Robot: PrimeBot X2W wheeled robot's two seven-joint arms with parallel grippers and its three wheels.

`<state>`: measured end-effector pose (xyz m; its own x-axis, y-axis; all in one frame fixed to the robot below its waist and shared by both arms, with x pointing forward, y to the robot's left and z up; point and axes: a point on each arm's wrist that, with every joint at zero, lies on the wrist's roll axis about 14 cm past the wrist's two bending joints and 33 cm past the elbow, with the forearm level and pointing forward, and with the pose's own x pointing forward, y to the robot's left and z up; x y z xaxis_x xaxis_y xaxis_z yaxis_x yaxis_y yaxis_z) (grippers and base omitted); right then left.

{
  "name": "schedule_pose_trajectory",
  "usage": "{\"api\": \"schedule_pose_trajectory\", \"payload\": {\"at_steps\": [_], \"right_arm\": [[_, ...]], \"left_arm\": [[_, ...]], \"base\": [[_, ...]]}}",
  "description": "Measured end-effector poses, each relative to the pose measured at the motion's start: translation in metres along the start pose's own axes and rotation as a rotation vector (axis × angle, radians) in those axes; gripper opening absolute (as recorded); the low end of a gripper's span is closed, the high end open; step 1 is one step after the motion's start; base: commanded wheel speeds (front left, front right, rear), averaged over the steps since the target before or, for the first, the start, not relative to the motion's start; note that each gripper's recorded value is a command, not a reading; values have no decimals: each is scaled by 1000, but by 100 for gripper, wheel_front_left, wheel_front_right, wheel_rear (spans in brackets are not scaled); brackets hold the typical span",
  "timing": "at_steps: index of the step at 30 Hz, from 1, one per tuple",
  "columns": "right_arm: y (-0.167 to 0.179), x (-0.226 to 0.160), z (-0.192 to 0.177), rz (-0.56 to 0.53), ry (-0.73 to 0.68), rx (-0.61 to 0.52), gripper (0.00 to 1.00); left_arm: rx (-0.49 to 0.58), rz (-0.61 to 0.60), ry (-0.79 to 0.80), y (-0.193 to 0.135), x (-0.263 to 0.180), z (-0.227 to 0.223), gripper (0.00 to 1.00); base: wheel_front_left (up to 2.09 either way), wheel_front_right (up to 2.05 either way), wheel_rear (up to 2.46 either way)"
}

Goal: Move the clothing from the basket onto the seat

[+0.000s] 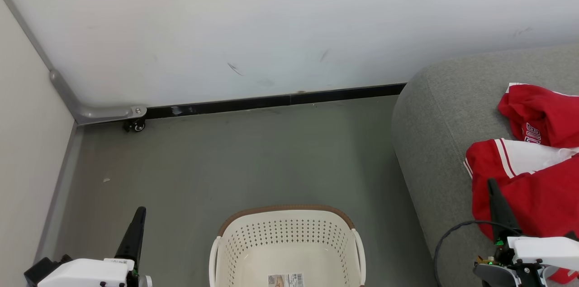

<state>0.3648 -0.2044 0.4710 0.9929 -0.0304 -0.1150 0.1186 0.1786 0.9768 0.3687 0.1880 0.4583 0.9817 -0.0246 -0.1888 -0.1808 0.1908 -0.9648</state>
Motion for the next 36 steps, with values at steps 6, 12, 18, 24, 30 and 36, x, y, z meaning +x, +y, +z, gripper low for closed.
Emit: {"api": "schedule_pose_trajectory", "payload": {"at_steps": [6,12,18,24,30,36], "right_arm": [[1,1,2,6,-6,86,0],[13,10,3,44,-1,171,0],[13,10,3,45,-2,183,0],[13,10,3,45,-2,184,0],[13,10,3,45,-2,184,0],[13,10,3,45,-3,184,0]], "left_arm": [[-88,-36,-5,-7,2,3,0],[-173,-85,-11,-17,4,6,0],[-199,-94,-8,-19,4,5,0],[-199,-95,-8,-19,4,5,0],[-198,-97,-7,-20,4,5,0],[-198,-98,-7,-20,4,5,0]], "base": [[0,0,0],[0,0,0],[0,0,0],[0,0,0],[0,0,0],[0,0,0]]}}
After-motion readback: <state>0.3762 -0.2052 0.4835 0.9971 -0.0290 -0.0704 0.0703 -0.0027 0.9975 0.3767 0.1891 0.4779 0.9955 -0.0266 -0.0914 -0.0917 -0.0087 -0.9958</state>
